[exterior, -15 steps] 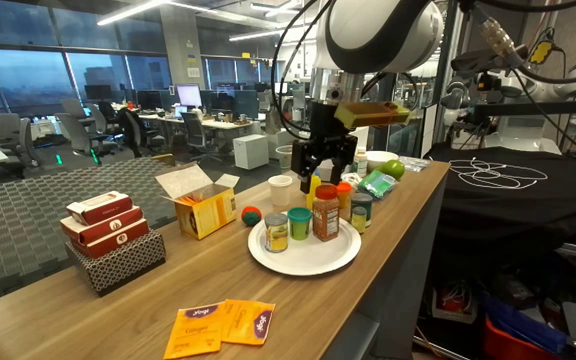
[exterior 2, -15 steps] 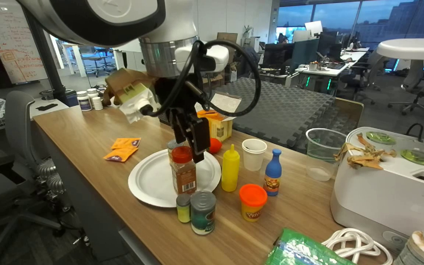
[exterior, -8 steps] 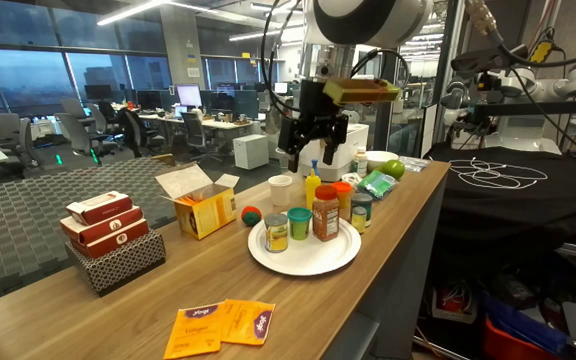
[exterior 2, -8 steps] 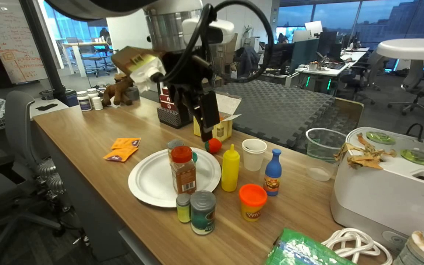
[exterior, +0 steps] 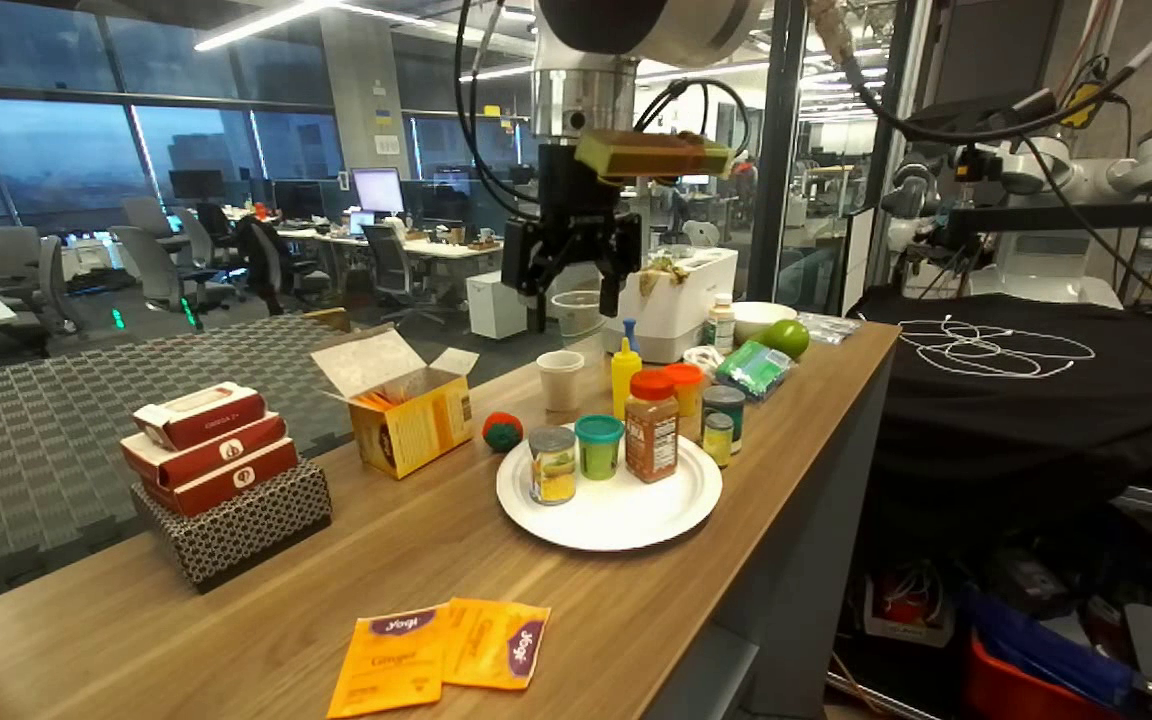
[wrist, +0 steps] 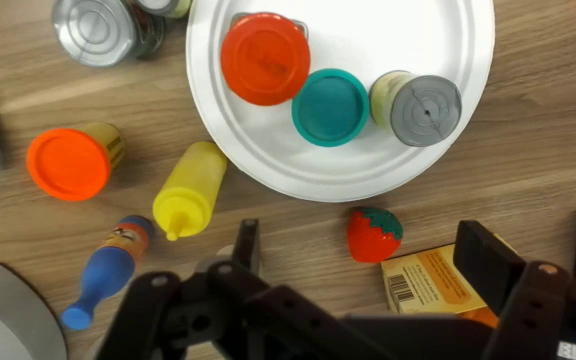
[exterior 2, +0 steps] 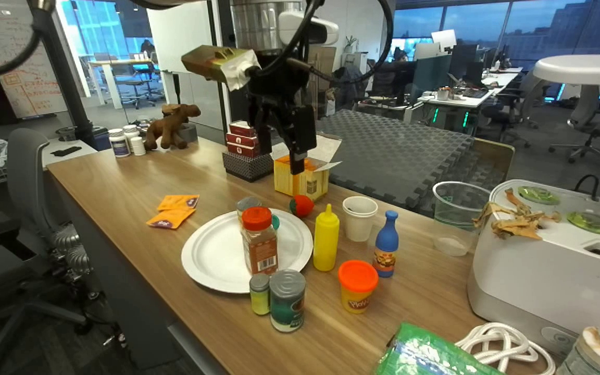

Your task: Put the containers and strawberry plush toy on the white plate

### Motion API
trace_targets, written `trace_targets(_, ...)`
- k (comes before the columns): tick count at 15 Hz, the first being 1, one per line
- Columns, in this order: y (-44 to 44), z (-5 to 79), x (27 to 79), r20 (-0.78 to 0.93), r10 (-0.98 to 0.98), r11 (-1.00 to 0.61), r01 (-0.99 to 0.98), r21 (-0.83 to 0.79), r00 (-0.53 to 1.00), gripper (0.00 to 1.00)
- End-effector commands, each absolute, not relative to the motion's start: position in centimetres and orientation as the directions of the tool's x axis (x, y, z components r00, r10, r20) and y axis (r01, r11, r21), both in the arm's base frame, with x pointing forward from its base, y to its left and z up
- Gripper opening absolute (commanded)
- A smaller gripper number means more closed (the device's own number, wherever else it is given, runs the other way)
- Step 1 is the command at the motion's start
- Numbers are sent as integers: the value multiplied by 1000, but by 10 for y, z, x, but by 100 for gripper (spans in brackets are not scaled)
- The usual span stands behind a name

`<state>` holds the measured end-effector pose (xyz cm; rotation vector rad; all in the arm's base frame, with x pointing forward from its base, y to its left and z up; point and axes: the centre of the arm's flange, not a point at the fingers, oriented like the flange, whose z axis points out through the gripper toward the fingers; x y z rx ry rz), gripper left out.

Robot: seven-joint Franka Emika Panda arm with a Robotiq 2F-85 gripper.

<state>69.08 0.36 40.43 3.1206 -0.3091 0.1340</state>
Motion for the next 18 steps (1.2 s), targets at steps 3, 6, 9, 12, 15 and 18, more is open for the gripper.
trace_targets(3, 20, 365, 768, 54, -189, -982, -190, 15, 981, 100)
trace_targets(6, 21, 340, 789, 50, -199, -980, -200, 15, 979, 100)
trace_targets(9, 26, 326, 804, 63, -201, -979, -201, 6, 978, 100)
trace_targets(12, 27, 316, 813, 53, -201, -979, -201, 1, 978, 100)
trace_targets(15, 29, 309, 817, 21, -198, -980, -197, -7, 980, 100)
trace_targets(18, 30, 304, 818, -3, -190, -982, -190, -11, 982, 100)
